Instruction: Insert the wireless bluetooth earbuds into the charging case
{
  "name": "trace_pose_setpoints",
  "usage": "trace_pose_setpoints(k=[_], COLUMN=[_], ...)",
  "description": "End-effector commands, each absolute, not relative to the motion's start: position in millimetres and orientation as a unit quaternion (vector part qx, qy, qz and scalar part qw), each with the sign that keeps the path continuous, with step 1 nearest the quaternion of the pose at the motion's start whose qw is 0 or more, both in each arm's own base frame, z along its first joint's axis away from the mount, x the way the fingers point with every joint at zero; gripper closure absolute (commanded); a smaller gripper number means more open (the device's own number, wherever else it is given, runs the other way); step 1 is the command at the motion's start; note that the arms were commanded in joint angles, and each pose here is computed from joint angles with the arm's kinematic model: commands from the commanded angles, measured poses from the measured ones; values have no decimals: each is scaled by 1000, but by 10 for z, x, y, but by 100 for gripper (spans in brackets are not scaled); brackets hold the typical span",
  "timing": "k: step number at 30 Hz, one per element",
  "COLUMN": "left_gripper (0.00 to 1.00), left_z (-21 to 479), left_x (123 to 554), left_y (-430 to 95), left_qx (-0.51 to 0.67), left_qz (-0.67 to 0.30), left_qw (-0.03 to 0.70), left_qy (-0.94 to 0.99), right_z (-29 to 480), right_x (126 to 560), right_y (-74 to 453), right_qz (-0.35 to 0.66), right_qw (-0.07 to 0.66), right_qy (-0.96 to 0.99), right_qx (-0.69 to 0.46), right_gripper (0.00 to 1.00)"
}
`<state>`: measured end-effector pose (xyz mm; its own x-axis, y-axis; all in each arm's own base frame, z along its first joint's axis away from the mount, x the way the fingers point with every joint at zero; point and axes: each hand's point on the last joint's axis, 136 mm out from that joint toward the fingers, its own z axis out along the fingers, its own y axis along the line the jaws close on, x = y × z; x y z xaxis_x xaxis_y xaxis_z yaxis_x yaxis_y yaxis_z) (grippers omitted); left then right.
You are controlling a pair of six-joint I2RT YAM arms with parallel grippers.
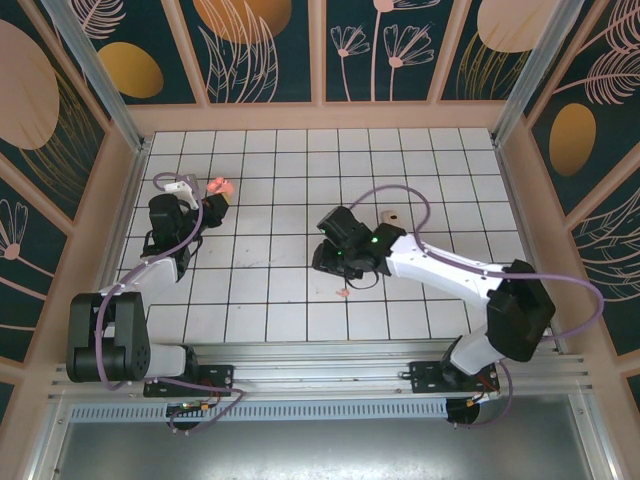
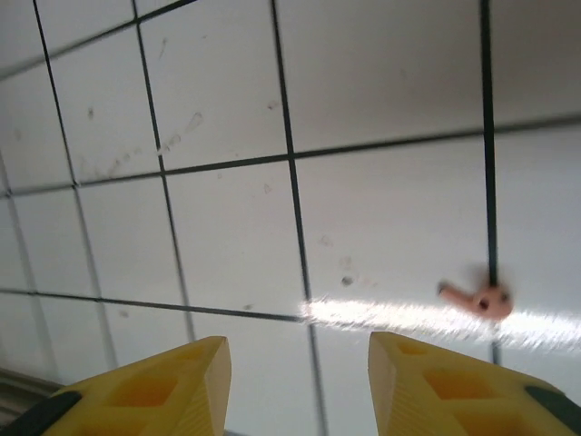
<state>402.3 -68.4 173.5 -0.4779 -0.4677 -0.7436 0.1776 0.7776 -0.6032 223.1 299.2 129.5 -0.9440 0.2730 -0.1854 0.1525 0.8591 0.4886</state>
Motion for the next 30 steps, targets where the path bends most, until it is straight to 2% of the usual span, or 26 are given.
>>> trace_pose_setpoints(k=[1, 4, 10, 18, 30], left_gripper=[93, 93, 93, 93, 93], left_z=[1913, 1905, 1917, 1899, 1856], left_x=[4024, 4014, 4004, 4007, 4017], left_y=[-708, -709, -709, -703, -700], left_qx=[-83, -84, -83, -84, -87], left_qz=[-338, -338, -338, -336, -336], left_qw=[522, 522, 523, 523, 518], left_qy=[779, 779, 778, 779, 782], right_z=[1367, 1247, 1050, 855, 459], right_x=[2192, 2110, 2071, 2115, 1930], right_y=[2998, 2919, 2789, 2643, 2556], right_qz=[307, 306, 277, 239, 140], right_qw=[59, 22, -32, -66, -126], right_qy=[890, 855, 813, 797, 783], right_qx=[332, 418, 512, 551, 592], right_gripper=[55, 54, 56, 58, 58])
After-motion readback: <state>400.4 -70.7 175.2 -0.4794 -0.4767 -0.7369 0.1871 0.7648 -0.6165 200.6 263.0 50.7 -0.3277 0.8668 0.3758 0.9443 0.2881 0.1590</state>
